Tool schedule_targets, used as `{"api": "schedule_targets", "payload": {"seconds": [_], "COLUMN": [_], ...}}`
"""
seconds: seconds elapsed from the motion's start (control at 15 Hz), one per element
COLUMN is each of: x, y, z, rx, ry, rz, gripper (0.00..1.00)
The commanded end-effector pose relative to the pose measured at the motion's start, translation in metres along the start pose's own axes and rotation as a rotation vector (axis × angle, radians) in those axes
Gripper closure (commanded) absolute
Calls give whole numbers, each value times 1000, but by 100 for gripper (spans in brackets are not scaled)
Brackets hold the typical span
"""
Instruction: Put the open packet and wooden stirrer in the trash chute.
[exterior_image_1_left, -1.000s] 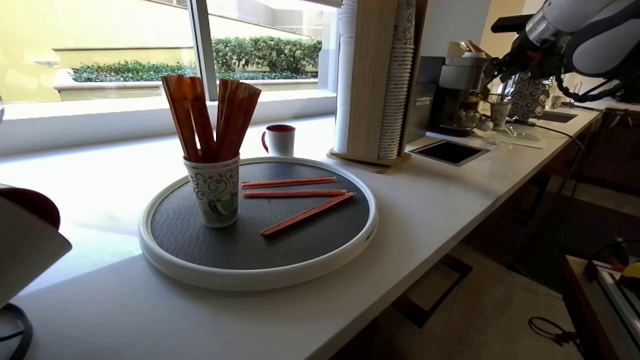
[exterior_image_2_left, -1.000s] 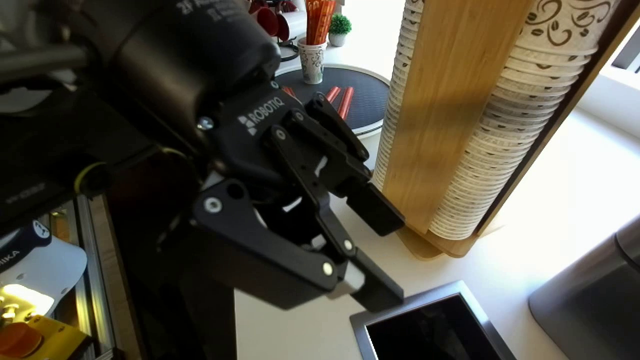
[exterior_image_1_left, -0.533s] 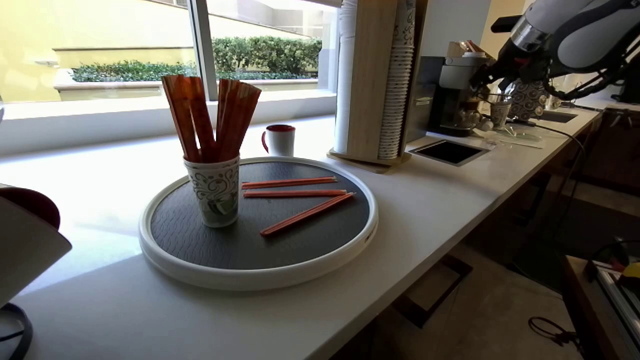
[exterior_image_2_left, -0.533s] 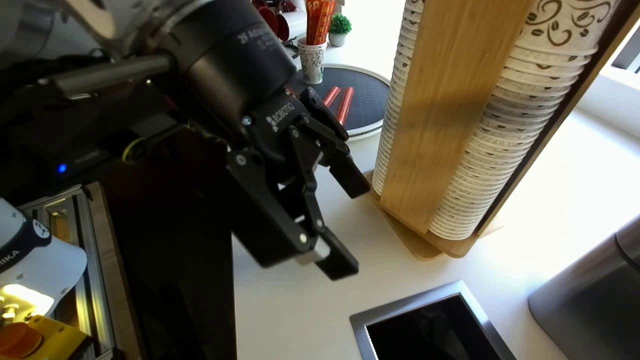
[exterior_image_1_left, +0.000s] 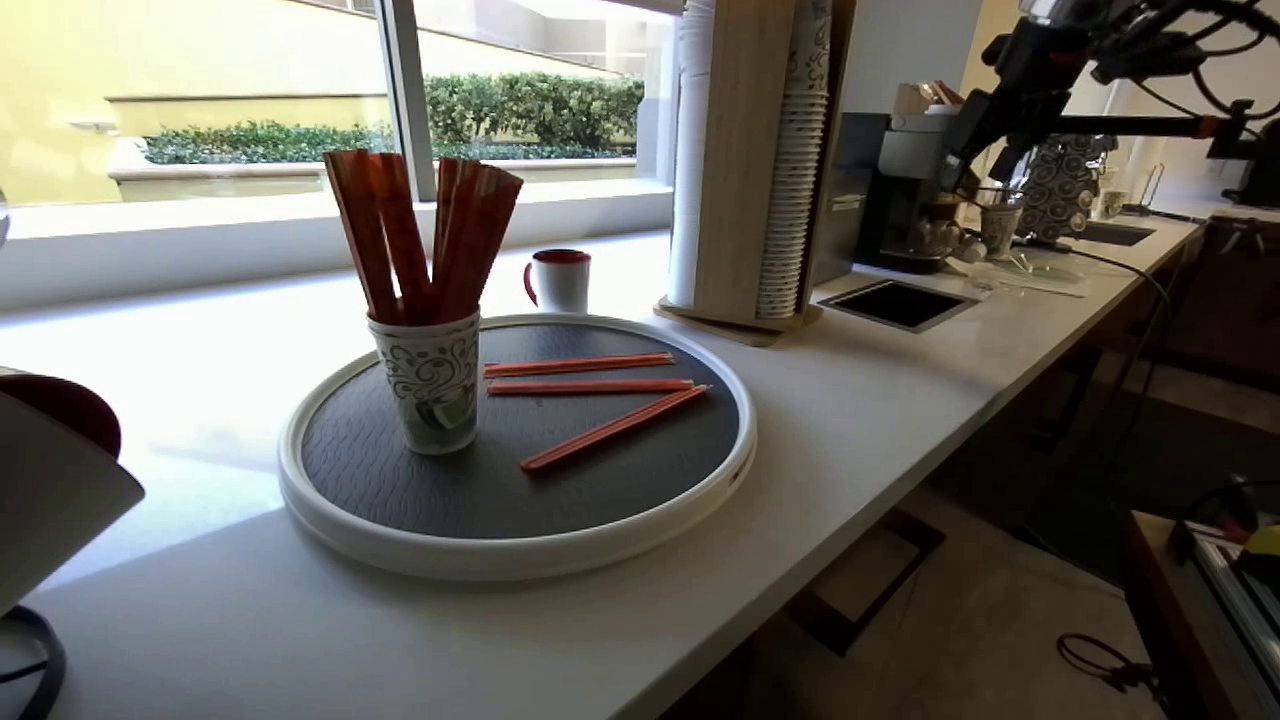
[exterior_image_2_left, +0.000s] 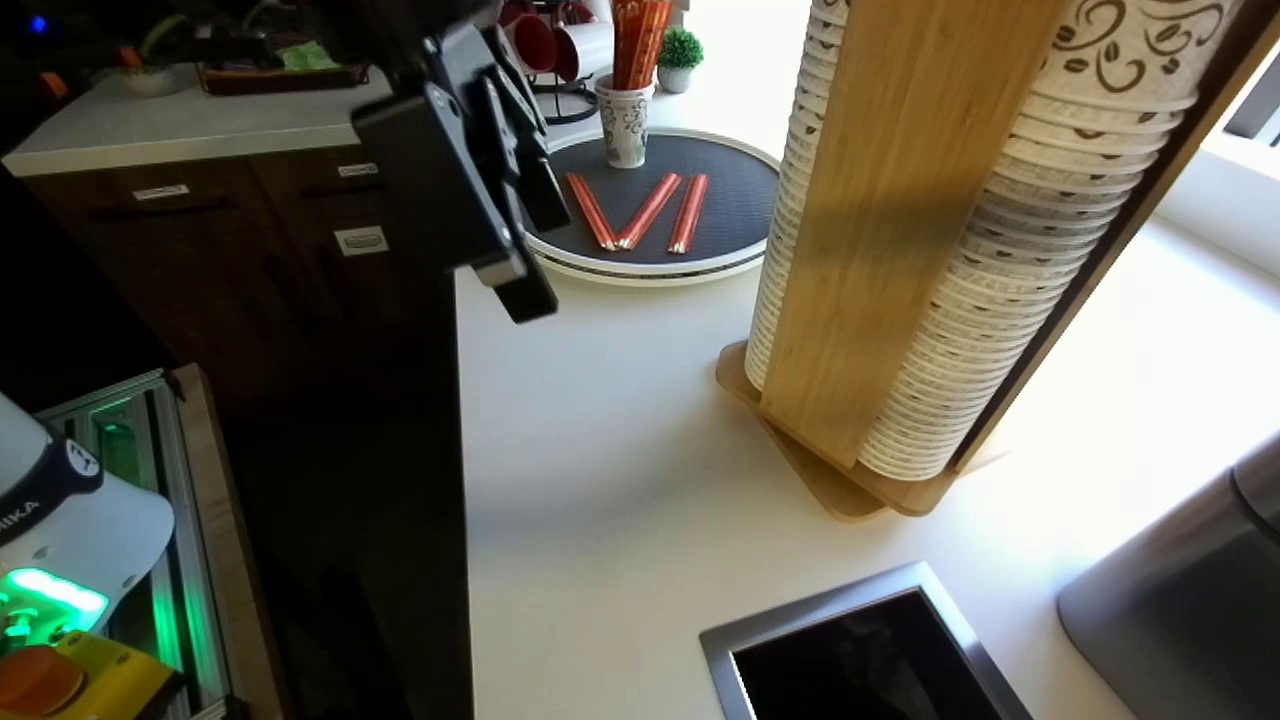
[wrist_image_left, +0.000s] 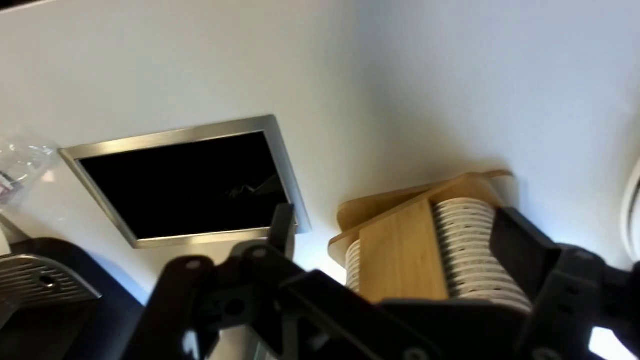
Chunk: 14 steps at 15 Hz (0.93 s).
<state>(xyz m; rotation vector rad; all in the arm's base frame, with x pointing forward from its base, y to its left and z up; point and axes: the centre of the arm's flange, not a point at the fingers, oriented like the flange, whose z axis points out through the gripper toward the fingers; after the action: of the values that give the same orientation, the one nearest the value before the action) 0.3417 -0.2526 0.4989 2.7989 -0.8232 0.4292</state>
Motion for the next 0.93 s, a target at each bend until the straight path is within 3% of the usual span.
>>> {"api": "schedule_targets", "payload": {"seconds": [0.0,0.07,0.2,0.53,0.6,0.87], "x": [-9,-13,-18,-28,-29,-31], "y": [-8,-14,-23,-44,-42,-43], "z": [-86,-98,-122,-205,-181,-204], "rx": [86,64,100,205,154,182], "ry": [-140,-157,-195,-170,-159,-137], "rz": [-82,-86,-117,-258,-220,-247], "gripper": [0,0,0,0,0,0]}}
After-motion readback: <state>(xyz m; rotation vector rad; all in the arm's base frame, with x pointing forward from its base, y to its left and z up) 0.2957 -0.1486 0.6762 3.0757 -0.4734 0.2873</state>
